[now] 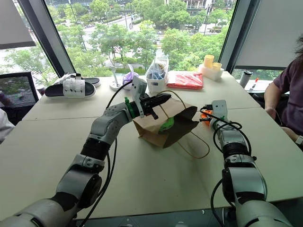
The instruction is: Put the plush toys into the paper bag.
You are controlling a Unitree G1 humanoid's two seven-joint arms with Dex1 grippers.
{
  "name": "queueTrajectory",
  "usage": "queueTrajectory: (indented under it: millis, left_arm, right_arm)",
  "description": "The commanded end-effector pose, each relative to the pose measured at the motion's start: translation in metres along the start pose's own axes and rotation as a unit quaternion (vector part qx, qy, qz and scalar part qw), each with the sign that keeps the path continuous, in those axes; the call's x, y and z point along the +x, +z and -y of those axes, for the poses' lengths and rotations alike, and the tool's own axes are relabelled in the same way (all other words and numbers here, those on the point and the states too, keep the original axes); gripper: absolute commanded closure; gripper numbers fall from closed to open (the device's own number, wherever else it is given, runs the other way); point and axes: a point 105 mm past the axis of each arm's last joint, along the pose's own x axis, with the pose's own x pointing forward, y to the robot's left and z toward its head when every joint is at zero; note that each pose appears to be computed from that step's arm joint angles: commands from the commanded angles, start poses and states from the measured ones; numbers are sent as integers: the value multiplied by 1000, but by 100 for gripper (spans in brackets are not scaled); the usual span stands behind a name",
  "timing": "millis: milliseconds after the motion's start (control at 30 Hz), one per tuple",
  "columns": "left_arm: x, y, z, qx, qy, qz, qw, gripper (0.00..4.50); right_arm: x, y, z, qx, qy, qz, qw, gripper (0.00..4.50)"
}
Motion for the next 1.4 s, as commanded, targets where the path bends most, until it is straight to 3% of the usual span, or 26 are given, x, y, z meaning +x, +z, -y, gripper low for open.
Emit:
queueTrajectory:
  millis: [33, 167, 300, 400, 567, 900, 1033, 1200, 1400]
  left_arm:
    - [3, 22, 1, 16, -7, 32, 999, 450]
    - [3, 25, 0, 11, -8, 38, 999, 450]
    - [7, 26, 3, 0, -22, 42, 999, 450]
    - [11, 27, 9, -4, -38, 44, 998, 450]
    - [14, 29, 16, -15, -56, 52, 997, 450]
    - [9, 38, 34, -44, -95, 77, 992, 450]
    - [5, 46, 26, -60, -71, 93, 991, 450]
    - [3, 50, 16, -69, -46, 102, 991, 450]
    - [6, 51, 1, -85, -10, 112, 990, 450]
  right_arm:
    - [-38, 64, 19, 17, 18, 112, 993, 447]
    - [-95, 69, 5, 17, 98, 117, 988, 447]
    - [-145, 61, -44, 34, 233, 105, 966, 447]
    - [-160, 45, -74, 43, 291, 72, 953, 447]
    - [-153, 44, -97, 52, 309, 68, 947, 447]
    - [-93, 47, -135, 7, 327, 62, 943, 447]
    - [-82, 46, -140, -33, 327, 63, 942, 286]
    - [-82, 47, -140, -43, 328, 73, 941, 16]
    - [-113, 51, -123, -15, 338, 98, 936, 2]
